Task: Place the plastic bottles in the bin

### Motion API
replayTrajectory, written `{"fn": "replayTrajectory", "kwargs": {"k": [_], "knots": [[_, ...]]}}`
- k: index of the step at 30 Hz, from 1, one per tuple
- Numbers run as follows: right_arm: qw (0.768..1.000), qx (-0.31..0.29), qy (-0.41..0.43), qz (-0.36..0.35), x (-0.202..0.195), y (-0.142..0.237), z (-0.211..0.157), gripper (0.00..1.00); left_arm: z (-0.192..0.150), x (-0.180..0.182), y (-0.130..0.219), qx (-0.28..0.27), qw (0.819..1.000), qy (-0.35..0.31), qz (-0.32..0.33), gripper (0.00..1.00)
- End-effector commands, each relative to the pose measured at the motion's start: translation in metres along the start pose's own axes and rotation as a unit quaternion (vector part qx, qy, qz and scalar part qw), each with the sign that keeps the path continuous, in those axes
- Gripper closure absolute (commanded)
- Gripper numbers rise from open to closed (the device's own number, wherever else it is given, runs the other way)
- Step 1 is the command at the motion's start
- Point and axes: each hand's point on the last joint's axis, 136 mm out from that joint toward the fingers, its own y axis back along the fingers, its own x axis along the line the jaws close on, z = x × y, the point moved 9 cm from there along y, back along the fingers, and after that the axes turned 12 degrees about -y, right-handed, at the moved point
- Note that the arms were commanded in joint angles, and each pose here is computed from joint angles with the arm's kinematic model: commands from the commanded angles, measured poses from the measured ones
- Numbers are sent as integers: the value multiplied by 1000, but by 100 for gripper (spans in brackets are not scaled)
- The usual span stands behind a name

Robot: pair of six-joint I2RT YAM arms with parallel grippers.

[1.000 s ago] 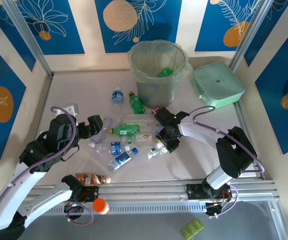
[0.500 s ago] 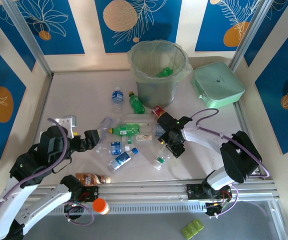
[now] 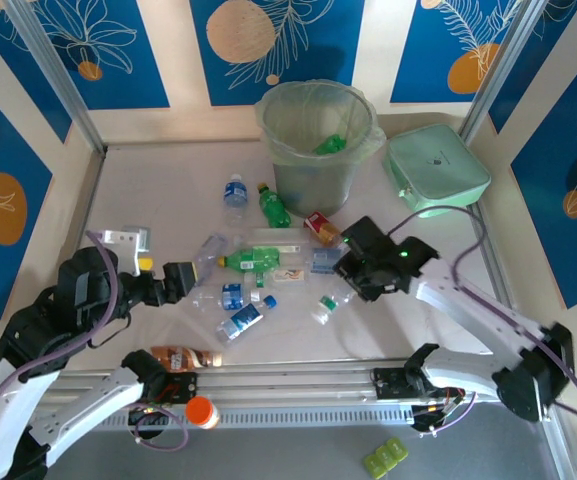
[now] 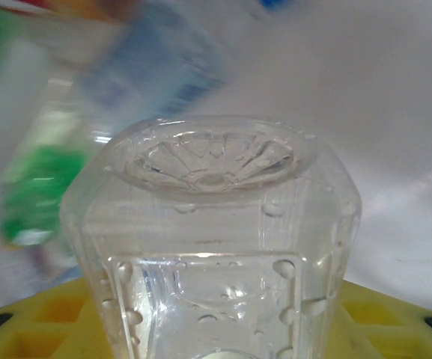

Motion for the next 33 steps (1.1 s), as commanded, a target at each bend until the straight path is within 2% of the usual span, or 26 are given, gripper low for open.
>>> {"fn": "replayTrajectory", "kwargs": {"k": [1,3,5,9,12,15,20,22,29,33], "knots": [[985,-34,94,143,40,40,18,56,16,-10,5,-25,998,-26,-43,1],[967,-68,130,208,69,62,31,56,25,-16,4,-41,997,-23,-67,1],[951,-109,158,244,103,83,48,57,33,-21,2,-54,995,-13,-87,1],[928,-173,187,273,167,102,82,57,46,-18,0,-65,996,38,-54,1],[920,-175,188,296,210,99,107,58,54,-17,-3,-61,993,89,-38,1],[913,-175,193,315,249,92,125,59,61,-24,-12,-48,989,126,-63,1],[909,-204,231,281,300,61,149,58,66,-30,-24,-34,982,168,-84,1],[913,-195,244,264,310,39,154,58,66,-29,-25,-38,981,172,-77,1],[914,-142,286,249,325,-27,144,53,64,-21,-31,-35,988,146,-27,1],[922,-130,295,213,319,-63,136,49,62,-19,-32,-16,992,126,-9,1]]}}
